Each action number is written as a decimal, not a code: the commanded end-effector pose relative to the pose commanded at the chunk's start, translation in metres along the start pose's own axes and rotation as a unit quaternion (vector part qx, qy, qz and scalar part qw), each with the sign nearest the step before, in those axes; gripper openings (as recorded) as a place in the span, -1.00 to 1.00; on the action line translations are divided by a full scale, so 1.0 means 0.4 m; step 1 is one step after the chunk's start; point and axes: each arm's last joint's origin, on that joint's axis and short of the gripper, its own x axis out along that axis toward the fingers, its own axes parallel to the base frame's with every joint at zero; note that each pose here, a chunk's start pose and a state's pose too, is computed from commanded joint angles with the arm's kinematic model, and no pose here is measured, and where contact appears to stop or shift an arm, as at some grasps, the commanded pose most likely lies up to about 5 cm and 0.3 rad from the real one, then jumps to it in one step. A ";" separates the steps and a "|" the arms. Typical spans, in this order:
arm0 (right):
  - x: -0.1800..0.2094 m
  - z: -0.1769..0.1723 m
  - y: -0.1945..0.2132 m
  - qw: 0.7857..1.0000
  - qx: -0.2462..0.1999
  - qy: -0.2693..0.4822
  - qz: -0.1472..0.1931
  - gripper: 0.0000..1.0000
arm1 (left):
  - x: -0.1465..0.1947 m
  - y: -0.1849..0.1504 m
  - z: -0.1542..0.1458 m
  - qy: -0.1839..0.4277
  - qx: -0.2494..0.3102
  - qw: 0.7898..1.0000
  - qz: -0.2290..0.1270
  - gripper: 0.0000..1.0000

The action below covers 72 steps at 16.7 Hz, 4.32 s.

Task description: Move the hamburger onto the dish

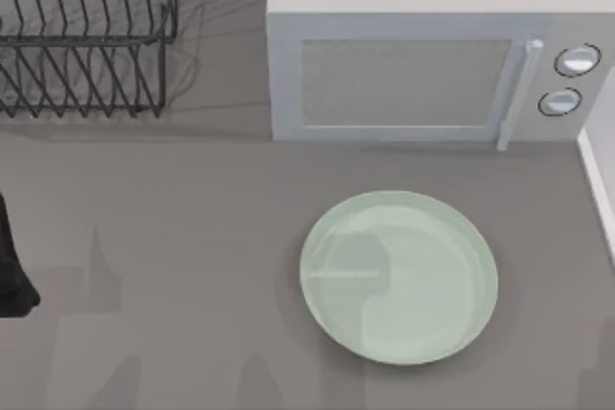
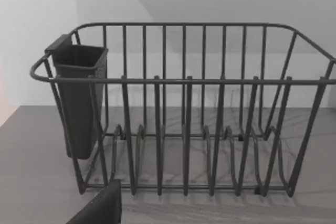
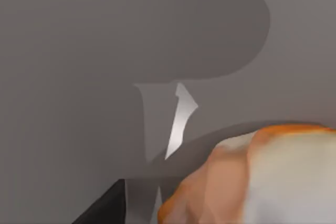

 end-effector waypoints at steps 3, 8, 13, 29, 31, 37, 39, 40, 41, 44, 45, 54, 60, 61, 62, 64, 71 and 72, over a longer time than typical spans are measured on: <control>-0.022 0.010 -0.004 1.000 0.000 -0.002 0.000 -1.00 | 0.000 0.000 0.000 0.000 0.000 1.000 0.000 1.00; -0.142 0.019 -0.006 1.000 0.000 0.012 0.005 -1.00 | 0.000 0.000 0.000 0.000 0.000 1.000 0.000 1.00; -0.248 0.010 0.000 1.000 0.000 0.001 0.000 -1.00 | 0.000 0.000 0.000 0.000 0.000 1.000 0.000 1.00; -0.261 0.169 0.206 0.989 0.143 0.020 -0.008 -1.00 | 0.000 0.000 0.000 0.000 0.000 1.000 0.000 1.00; -0.255 0.198 0.282 0.978 0.205 0.027 -0.014 -1.00 | 0.000 0.000 0.000 0.000 0.000 1.000 0.000 1.00; -0.222 0.234 0.523 0.915 0.400 0.037 -0.040 -1.00 | 0.000 0.000 0.000 0.000 0.000 1.000 0.000 1.00; -0.212 0.232 0.595 0.887 0.459 0.033 -0.045 -1.00 | 0.000 0.000 0.000 0.000 0.000 1.000 0.000 1.00; -0.207 0.229 0.628 0.872 0.486 0.031 -0.046 -1.00 | 0.000 0.000 0.000 0.000 0.000 1.000 0.000 1.00; -0.203 0.225 0.659 0.857 0.513 0.028 -0.046 -1.00 | 0.000 0.000 0.000 0.000 0.000 1.000 0.000 1.00; -0.196 0.214 0.736 0.809 0.587 0.017 -0.040 -1.00 | 0.000 0.000 0.000 0.000 0.000 1.000 0.000 1.00; -0.195 0.211 0.756 0.793 0.608 0.014 -0.037 -1.00 | 0.000 0.000 0.000 0.000 0.000 1.000 0.000 1.00; -0.196 0.200 0.823 0.732 0.681 0.003 -0.017 -1.00 | 0.000 0.000 0.000 0.000 0.000 1.000 0.000 1.00; -0.164 0.201 0.821 0.731 0.683 0.004 -0.020 -1.00 | 0.000 0.000 0.000 0.000 0.000 1.000 0.000 1.00; -0.146 0.201 0.824 0.731 0.682 0.003 -0.015 -1.00 | 0.000 0.000 0.000 0.000 0.000 1.000 0.000 1.00; -0.125 0.202 0.827 0.731 0.682 0.003 -0.012 -1.00 | 0.000 0.000 0.000 0.000 0.000 1.000 0.000 1.00; -0.088 0.198 0.827 0.732 0.681 0.003 -0.016 -1.00 | 0.000 0.000 0.000 0.000 0.000 1.000 0.000 1.00; -0.083 0.197 0.827 0.732 0.681 0.003 -0.017 -0.55 | 0.000 0.000 0.000 0.000 0.000 1.000 0.000 1.00; -0.083 0.197 0.827 0.732 0.681 0.003 -0.017 -0.40 | 0.000 0.000 0.000 0.000 0.000 1.000 0.000 1.00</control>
